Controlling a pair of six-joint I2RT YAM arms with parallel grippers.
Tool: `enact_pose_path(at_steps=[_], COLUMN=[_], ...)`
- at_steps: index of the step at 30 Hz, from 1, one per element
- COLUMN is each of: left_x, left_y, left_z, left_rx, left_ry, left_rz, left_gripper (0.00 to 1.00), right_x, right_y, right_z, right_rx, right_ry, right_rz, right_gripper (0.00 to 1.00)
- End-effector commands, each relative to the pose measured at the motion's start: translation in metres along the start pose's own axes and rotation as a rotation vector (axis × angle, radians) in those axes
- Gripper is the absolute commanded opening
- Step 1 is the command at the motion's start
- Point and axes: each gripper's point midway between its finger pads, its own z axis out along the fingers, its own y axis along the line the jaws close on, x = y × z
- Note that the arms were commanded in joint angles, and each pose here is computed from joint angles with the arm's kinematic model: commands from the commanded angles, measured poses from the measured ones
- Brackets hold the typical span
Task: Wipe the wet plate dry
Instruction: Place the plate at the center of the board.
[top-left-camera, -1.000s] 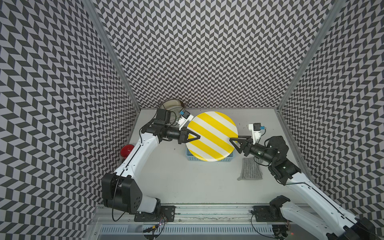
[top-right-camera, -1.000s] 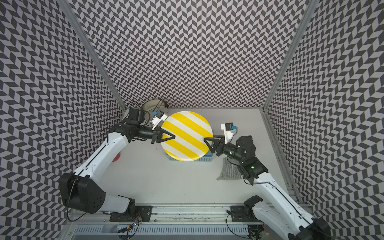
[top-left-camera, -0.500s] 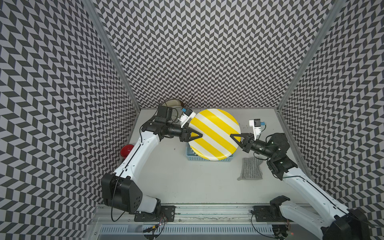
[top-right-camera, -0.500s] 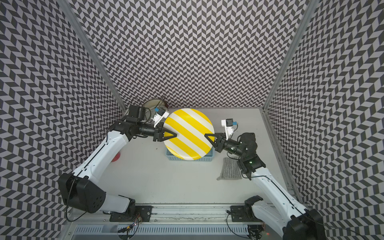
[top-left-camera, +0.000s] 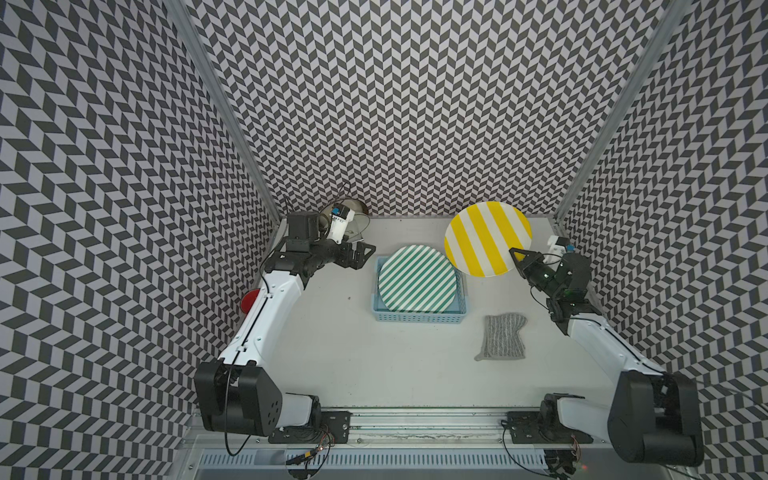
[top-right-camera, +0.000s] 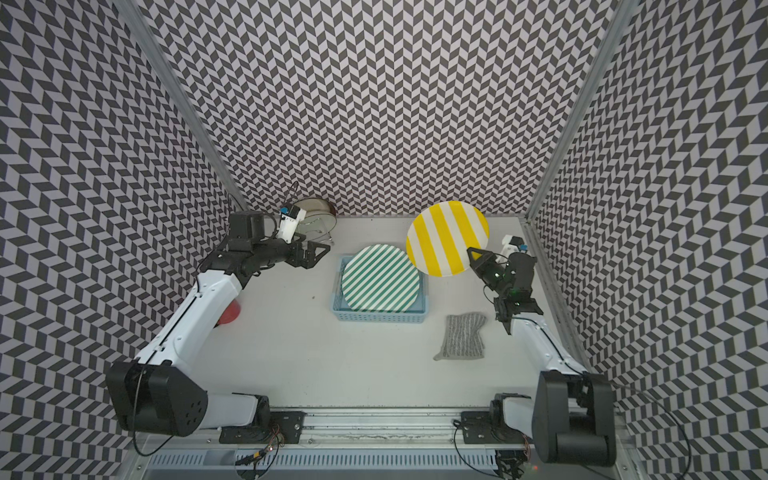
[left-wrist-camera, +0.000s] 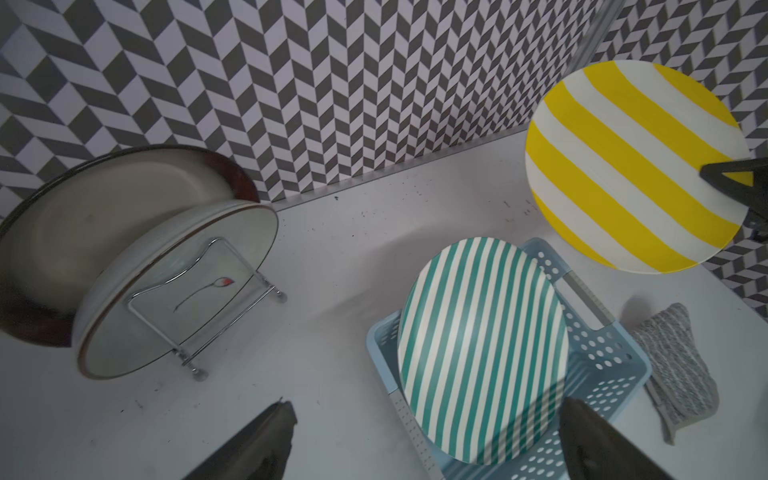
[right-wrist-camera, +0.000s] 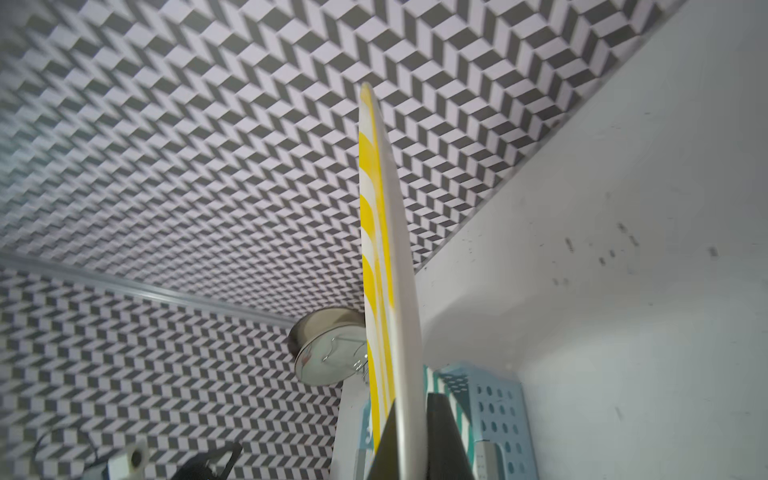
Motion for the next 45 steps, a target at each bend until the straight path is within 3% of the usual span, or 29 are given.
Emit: enact_pose_path(at_steps=[1, 4, 10, 18, 20, 22, 25, 31, 37, 41, 45], left_x=[0.029, 0.062, 0.093, 0.104, 0.104, 0.106, 0.109, 0.113, 0.115, 0.120, 0.125], left_y=[0.016, 0.033, 0.042, 0.041, 0.039, 0.038, 0.037, 0.031, 0.027, 0.025, 0.023], left_z=[0.009, 0.016, 0.016, 0.016, 0.017, 0.019, 0.022, 0.024, 0.026, 0.029, 0.033], left_rx=[-0.090, -0.156, -0.171, -0.156, -0.142, -0.133, -0.116, -0.082, -0.056, -0.035, -0.015], left_ry=[0.047, 0.114, 0.119, 0.123, 0.118, 0.123, 0.132, 0.139, 0.143, 0.155, 0.171], left_rz=[0.084, 0.094, 0.044, 0.023, 0.017, 0.006, -0.004, -0.015, -0.023, -0.032, -0.044], left_gripper=[1.00, 1.00, 1.00, 1.00, 0.99, 0.99, 0.98, 0.98, 0.98, 0.98, 0.98], right_x=[-0.043, -0.050, -0.066, -0.064, -0.061, -0.059, -0.058, -0.057, -0.060, -0.061, -0.029], right_y=[0.005, -0.038, -0.092, -0.142, -0.152, -0.161, -0.166, -0.168, -0.163, -0.126, -0.056], right_z=[0.011, 0.028, 0.050, 0.085, 0.089, 0.088, 0.083, 0.063, 0.032, 0.025, 0.041], right_rx=[-0.057, -0.014, 0.076, 0.163, 0.198, 0.244, 0.296, 0.412, 0.535, 0.436, 0.198], right_ry=[-0.106, -0.098, -0.125, -0.056, -0.037, -0.029, -0.022, -0.020, -0.032, -0.011, 0.139], right_rz=[0.052, 0.136, 0.160, 0.204, 0.210, 0.210, 0.199, 0.167, 0.100, 0.009, -0.167], right_gripper=[0.00, 0.00, 0.00, 0.00, 0.14, 0.39, 0.59, 0.82, 0.84, 0.83, 0.81])
